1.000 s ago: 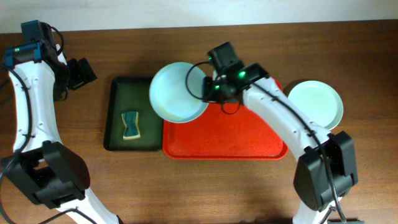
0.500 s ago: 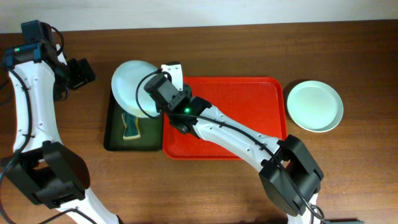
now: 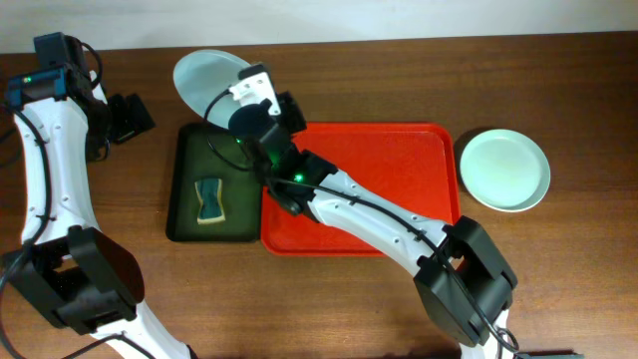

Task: Clean dirty plates on tray and stack at the side
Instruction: 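Lift the light blue plate with right gripper and tilt it over water tray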

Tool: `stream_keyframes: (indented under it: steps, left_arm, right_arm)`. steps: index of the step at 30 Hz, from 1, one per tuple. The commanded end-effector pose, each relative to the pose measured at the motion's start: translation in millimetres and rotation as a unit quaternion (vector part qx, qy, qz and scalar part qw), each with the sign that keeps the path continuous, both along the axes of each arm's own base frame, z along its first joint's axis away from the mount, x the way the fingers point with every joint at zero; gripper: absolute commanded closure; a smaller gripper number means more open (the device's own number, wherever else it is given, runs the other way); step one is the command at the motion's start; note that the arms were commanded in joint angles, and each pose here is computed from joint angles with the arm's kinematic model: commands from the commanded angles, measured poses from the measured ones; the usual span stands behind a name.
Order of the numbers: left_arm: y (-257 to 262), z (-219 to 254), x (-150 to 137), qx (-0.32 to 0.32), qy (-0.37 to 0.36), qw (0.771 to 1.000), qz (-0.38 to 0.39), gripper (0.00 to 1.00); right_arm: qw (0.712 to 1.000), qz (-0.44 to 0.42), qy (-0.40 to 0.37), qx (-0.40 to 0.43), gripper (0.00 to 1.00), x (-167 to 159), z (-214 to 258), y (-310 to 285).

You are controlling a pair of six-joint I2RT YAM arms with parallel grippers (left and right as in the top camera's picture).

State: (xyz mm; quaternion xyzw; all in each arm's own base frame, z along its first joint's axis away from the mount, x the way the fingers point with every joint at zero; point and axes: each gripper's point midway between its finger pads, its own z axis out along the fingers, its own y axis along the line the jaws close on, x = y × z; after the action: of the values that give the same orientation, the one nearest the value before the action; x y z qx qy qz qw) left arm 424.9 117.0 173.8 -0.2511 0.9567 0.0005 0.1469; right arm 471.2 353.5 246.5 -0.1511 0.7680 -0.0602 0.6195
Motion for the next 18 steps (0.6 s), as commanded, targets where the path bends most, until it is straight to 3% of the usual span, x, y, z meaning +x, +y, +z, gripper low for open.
stream_keyframes:
  steps: [1, 7, 18]
  left_arm:
    - [4.3, 5.4, 0.6, 0.002, -0.008, 1.000, 0.009, 0.01]
    - [4.3, 5.6, 0.6, 0.002, -0.008, 1.000, 0.009, 0.01]
    - [4.3, 5.4, 0.6, 0.002, -0.008, 1.000, 0.009, 0.01]
  right_arm:
    - [0.995, 0.009, -0.060, -0.073, 0.96, -15.4, 33.1, 18.0]
    - [0.976, 0.004, -0.154, -0.152, 0.96, -26.5, 83.4, 26.8]
    - [0.973, 0.005, -0.156, -0.168, 0.96, -26.5, 83.8, 26.8]
